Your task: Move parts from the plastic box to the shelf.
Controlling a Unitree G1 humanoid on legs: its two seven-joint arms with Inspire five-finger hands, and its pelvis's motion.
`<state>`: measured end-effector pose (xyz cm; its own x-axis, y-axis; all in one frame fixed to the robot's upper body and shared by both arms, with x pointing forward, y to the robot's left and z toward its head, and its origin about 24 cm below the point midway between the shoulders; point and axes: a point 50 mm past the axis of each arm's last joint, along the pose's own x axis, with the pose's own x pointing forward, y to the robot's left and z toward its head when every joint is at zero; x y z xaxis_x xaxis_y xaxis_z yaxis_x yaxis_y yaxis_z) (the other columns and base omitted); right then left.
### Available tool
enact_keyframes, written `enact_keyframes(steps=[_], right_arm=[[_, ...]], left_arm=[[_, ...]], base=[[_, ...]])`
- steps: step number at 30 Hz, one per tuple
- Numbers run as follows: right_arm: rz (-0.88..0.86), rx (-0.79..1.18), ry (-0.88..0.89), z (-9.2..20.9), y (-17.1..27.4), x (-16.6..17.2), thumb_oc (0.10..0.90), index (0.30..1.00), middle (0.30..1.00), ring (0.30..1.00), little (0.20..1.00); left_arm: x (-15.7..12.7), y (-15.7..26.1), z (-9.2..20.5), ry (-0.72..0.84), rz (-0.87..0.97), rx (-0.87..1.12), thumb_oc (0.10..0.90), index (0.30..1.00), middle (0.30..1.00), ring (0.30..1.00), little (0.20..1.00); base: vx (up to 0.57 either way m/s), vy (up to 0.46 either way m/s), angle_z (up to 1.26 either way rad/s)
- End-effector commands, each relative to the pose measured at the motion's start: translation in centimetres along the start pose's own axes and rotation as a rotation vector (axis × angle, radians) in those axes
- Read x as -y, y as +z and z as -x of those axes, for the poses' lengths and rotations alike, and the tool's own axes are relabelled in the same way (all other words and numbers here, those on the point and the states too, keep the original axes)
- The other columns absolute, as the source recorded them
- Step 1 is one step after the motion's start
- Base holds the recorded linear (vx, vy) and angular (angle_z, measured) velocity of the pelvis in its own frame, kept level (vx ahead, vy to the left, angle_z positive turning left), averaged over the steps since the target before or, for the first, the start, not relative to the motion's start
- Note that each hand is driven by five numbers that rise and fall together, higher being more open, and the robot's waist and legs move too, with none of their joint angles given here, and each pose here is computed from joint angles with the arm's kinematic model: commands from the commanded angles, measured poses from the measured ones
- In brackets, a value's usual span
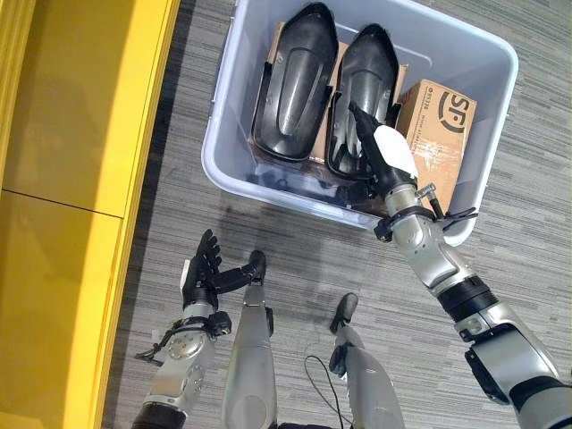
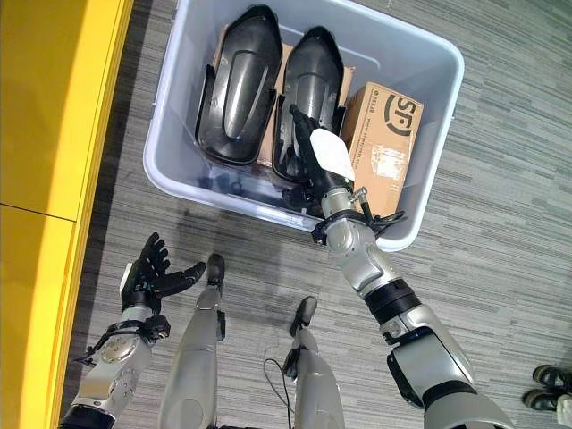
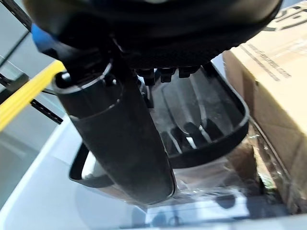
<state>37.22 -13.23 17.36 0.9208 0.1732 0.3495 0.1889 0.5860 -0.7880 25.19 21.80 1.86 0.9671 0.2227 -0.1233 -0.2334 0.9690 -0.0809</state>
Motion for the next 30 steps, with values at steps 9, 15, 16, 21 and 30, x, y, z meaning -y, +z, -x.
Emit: enact_keyframes(steps=[9,15,16,21,30], right_arm=[[0.114,0.141,-0.238,-2.5,3.0,5.7,0.9,1.0,1.0,1.0,1.0],[0.233,0.151,-0.319,-3.3,3.3,7.9,0.9,1.0,1.0,1.0,1.0],[0.243,0.156,-0.331,-3.3,3.5,8.2,0.9,1.0,1.0,1.0,1.0],[0.257,0.176,-0.385,-3.8,4.3,9.6,0.9,1.0,1.0,1.0,1.0],[0.272,0.167,-0.368,-4.2,4.4,9.1,0.9,1.0,1.0,1.0,1.0]], left_arm=[[0.1,2.8,0.6,-0.013,0.032,0.164,0.9,1.0,1.0,1.0,1.0],[0.2,3.4,0.6,-0.016,0.037,0.188,0.9,1.0,1.0,1.0,1.0],[0.3,3.6,0.6,-0.022,0.038,0.197,0.9,1.0,1.0,1.0,1.0],[0.7,4.1,0.5,-0.042,0.038,0.215,0.9,1.0,1.0,1.0,1.0],[1.0,4.3,0.4,-0.044,0.041,0.229,0.9,1.0,1.0,1.0,1.0]], base=[[-0.02,0.01,0.01],[-0.03,0.005,0.05],[-0.01,-0.005,0.04],[0.0,-0.004,0.05],[0.02,-0.004,0.07]])
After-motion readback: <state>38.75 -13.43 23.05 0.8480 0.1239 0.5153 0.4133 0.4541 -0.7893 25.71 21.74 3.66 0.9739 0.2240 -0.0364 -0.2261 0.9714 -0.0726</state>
